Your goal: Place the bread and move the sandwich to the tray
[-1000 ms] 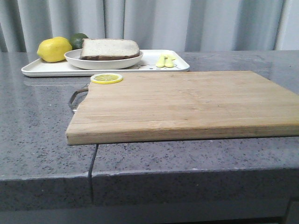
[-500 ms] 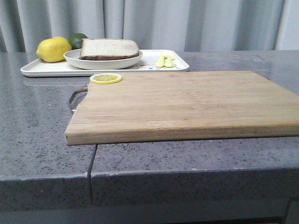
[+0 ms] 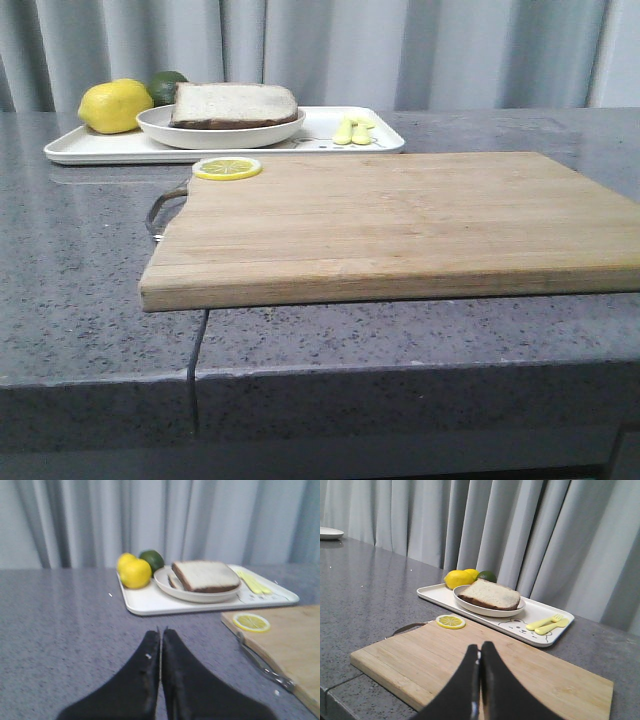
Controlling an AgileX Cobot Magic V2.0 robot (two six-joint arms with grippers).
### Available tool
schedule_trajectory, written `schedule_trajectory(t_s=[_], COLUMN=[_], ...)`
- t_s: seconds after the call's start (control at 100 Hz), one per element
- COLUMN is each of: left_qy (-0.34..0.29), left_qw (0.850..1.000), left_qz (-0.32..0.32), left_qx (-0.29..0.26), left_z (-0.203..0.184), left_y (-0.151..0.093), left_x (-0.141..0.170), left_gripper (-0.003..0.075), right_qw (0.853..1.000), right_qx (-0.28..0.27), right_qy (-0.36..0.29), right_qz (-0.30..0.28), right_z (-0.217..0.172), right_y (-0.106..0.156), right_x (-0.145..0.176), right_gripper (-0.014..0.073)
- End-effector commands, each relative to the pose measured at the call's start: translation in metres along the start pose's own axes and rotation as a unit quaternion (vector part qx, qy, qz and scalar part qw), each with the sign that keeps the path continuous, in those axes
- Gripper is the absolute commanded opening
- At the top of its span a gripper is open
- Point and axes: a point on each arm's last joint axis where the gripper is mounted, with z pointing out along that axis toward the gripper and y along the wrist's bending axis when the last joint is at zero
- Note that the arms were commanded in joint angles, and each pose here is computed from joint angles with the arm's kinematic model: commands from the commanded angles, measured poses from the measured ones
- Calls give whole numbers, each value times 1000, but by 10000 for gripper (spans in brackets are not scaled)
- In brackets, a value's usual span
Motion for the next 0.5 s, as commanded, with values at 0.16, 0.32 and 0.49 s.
schedule_trajectory(t_s=[0.16, 0.32, 0.49], left_qy=[-122, -25, 75], left_qw=[990, 996, 994], left_qz=[-19, -14, 5], left_qx=[-65, -80, -77], left_z=[-1, 3, 2], left_y=[14, 15, 14], left_x=[22, 45, 63], left_gripper=[-20, -20, -20], right_qw=[999, 999, 999], right_qx=[22, 22, 21], right_qy=[-27, -27, -26], right_qz=[-4, -4, -4], right_z=[0, 0, 0], right_y=[-5, -5, -5], right_x=[-12, -11, -11], right_gripper=[-60, -60, -60])
